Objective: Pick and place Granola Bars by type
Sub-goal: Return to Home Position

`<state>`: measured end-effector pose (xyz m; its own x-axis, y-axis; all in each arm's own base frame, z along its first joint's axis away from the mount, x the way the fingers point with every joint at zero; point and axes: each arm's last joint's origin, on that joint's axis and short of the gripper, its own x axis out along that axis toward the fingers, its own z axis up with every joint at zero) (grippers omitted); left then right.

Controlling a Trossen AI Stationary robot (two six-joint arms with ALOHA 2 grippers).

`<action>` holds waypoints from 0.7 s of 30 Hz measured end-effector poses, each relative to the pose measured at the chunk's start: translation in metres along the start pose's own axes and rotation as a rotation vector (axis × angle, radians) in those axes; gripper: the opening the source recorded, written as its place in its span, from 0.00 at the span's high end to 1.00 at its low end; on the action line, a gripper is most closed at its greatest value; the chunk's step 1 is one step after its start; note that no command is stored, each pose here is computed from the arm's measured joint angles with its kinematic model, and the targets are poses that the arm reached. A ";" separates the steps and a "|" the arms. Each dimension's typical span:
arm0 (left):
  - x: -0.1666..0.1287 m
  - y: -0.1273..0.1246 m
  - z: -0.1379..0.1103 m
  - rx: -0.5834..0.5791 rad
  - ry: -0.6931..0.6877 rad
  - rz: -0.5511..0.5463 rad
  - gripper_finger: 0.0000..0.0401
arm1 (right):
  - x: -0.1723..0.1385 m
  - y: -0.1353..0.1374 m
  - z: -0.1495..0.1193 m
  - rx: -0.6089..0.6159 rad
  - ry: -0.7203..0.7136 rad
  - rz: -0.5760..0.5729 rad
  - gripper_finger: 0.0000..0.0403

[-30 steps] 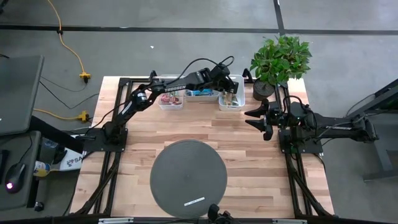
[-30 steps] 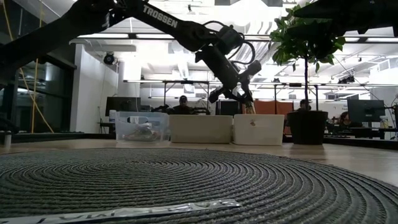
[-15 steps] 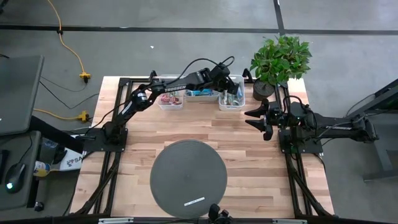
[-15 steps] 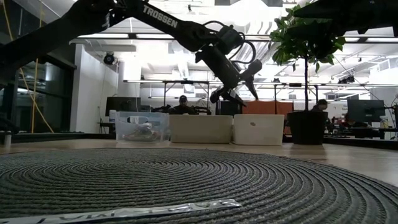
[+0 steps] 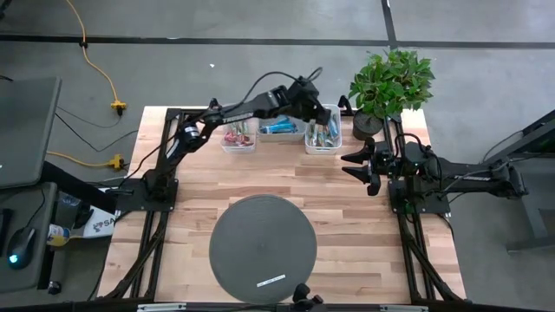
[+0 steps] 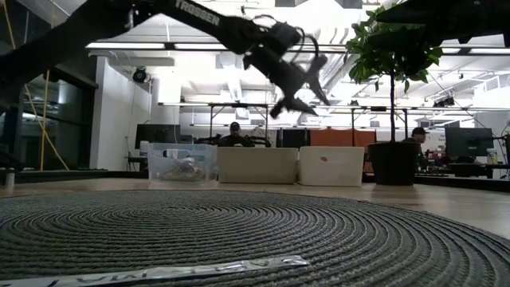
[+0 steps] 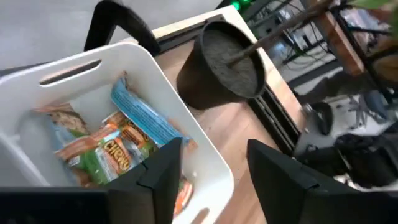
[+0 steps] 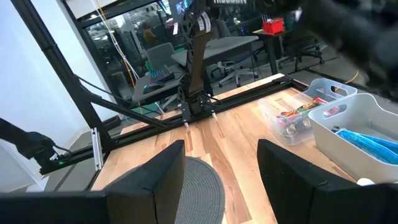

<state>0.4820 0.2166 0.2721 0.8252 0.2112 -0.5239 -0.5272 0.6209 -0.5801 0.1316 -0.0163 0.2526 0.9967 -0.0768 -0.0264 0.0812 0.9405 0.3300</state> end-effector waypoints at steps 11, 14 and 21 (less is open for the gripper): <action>-0.084 -0.046 0.035 0.217 -0.095 -0.152 0.82 | 0.000 0.000 0.000 0.000 0.000 0.000 0.54; -0.111 -0.058 0.039 0.272 -0.112 -0.176 0.92 | 0.000 0.000 0.000 0.002 0.000 0.000 0.54; -0.166 -0.095 0.034 0.436 -0.148 -0.241 0.99 | 0.000 0.000 0.000 0.001 0.001 0.000 0.54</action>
<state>0.4014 0.1483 0.4353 0.9492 0.1080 -0.2956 -0.2110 0.9152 -0.3432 0.1316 -0.0163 0.2525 0.9967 -0.0770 -0.0271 0.0817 0.9402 0.3307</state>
